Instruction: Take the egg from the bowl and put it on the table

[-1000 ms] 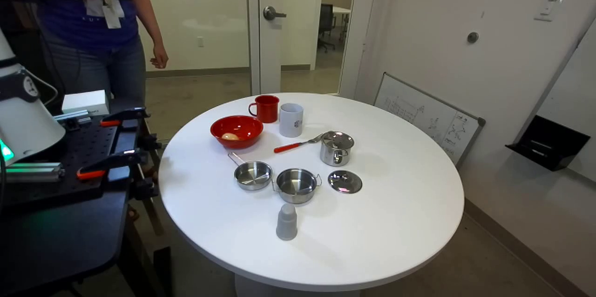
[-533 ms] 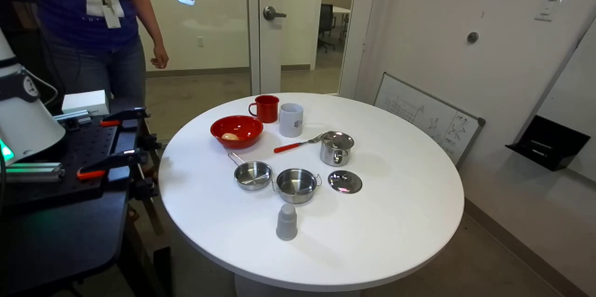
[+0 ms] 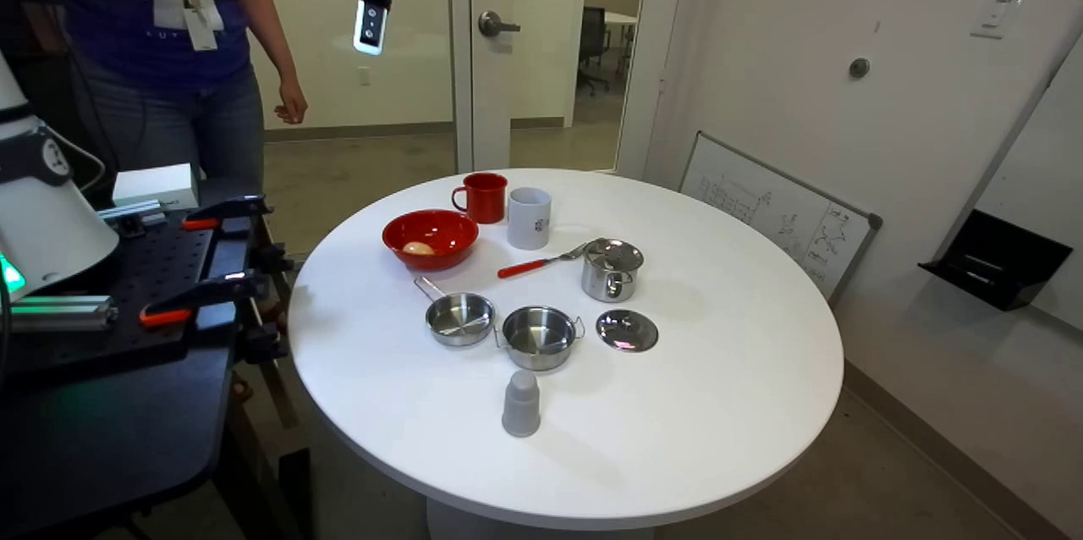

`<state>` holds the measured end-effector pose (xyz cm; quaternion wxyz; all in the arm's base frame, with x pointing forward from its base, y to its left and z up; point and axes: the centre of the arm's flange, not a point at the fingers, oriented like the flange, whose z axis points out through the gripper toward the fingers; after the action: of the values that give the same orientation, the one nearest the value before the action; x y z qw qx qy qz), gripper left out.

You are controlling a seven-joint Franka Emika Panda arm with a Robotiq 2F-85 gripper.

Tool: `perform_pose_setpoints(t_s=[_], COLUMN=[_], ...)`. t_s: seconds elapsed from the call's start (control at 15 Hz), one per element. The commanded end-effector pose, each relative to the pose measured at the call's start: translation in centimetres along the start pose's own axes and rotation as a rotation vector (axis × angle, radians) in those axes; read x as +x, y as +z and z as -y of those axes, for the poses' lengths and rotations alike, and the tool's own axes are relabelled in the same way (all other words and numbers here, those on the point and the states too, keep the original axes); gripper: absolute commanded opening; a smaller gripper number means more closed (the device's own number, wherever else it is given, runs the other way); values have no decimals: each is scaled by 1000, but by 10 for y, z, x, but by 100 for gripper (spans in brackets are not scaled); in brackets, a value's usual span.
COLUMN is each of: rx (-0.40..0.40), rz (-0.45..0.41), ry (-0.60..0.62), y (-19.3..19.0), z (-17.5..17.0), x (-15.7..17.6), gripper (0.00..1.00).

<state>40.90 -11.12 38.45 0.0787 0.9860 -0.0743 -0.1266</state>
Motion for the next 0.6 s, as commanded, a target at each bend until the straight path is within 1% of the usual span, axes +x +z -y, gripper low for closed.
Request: perform_pose_setpoints(t_s=[0.0,0.07,0.2,0.33,0.47,0.53], rx=[-18,-15,25,58,99,114], rz=[18,22,21,17,27,40], ry=[106,144,216,262,272,259], y=[25,31,46,58,72,75], z=[36,49,70,89,107,114], x=[25,28,35,42,49,50], gripper=[100,100,100,100,100,100])
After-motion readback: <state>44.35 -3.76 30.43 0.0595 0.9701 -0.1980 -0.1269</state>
